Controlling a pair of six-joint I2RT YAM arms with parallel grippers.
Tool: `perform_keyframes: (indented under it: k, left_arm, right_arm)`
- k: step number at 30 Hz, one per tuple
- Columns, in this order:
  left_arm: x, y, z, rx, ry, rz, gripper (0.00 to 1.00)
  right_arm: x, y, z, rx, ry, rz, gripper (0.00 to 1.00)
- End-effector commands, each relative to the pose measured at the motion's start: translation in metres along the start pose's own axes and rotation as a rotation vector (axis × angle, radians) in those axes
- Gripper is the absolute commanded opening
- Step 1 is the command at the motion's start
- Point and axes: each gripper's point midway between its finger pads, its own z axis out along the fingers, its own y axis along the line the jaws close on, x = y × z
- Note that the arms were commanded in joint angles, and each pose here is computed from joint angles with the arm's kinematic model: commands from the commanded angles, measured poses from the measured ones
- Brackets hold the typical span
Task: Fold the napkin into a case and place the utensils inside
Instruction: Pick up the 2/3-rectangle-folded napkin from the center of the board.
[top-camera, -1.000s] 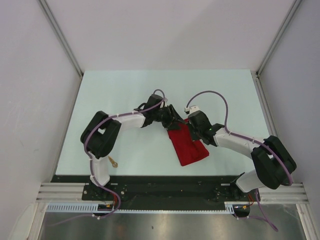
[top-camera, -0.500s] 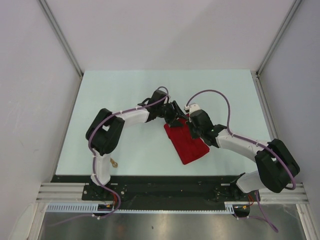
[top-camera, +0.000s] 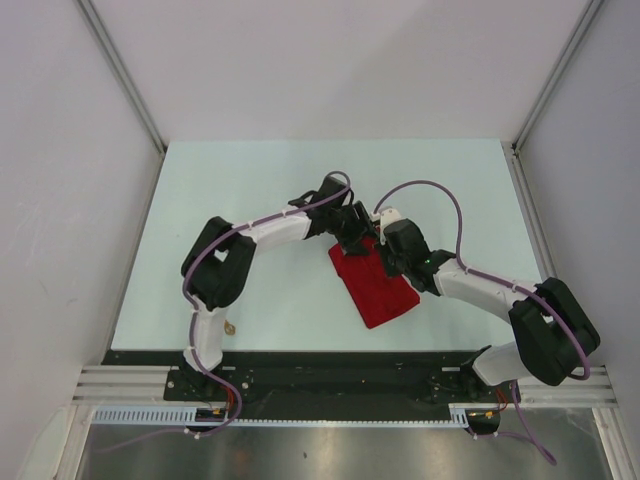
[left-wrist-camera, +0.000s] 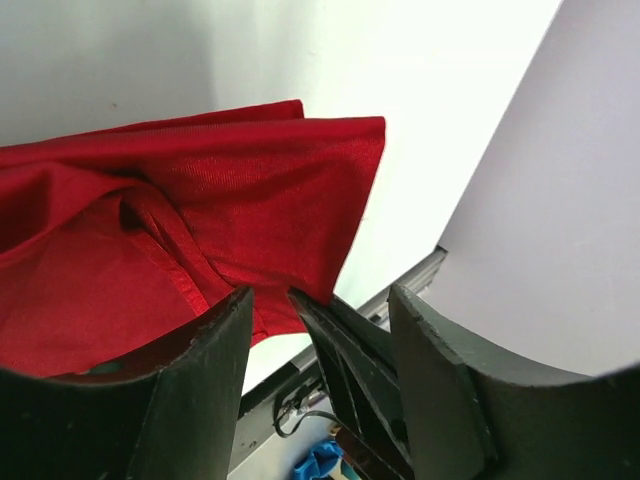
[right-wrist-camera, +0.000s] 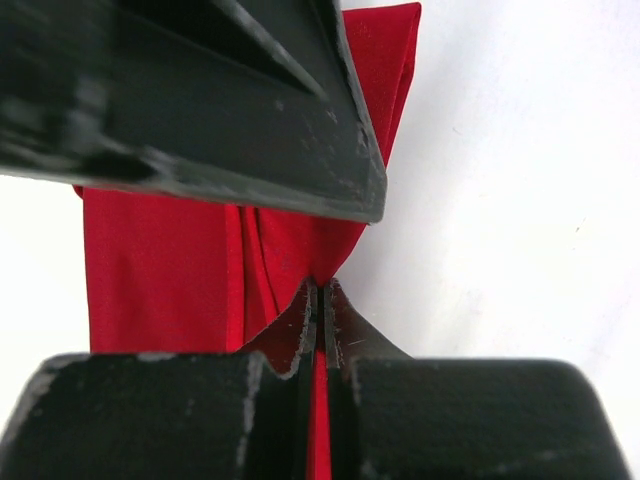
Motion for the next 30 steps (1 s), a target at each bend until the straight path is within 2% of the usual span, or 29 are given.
perform_keyframes:
  k: [1,12,18,19,26,29,30]
  left_arm:
    - [0.0,0.006,0.007,-0.079,-0.018,-0.01,0.62]
    - [0.0,0.002,0.016,-0.097,-0.02,-0.006,0.63]
    - [0.001,0.011,0.025,-0.108,-0.006,0.005,0.58]
    - [0.002,0.013,0.026,-0.108,-0.003,0.008,0.54]
    - [0.002,0.008,0.026,-0.065,-0.006,0.08,0.42]
    - [0.001,0.004,0.026,-0.044,-0.008,0.111,0.3]
    - [0.001,0.003,0.024,-0.039,-0.008,0.119,0.24]
  right_arm:
    - [-0.022,-0.001,-0.002,-0.004,-0.083,-0.004,0.0]
    - [-0.029,0.004,-0.003,-0.016,-0.112,-0.011,0.0]
    - [-0.031,0.006,-0.006,-0.022,-0.123,-0.015,0.0]
    - [-0.03,0.006,-0.006,-0.021,-0.119,-0.015,0.0]
    - [-0.025,0.011,-0.005,-0.04,-0.103,-0.018,0.0]
    - [-0.023,0.015,-0.004,-0.058,-0.095,-0.005,0.0]
    - [-0.023,0.017,-0.005,-0.067,-0.092,0.005,0.0]
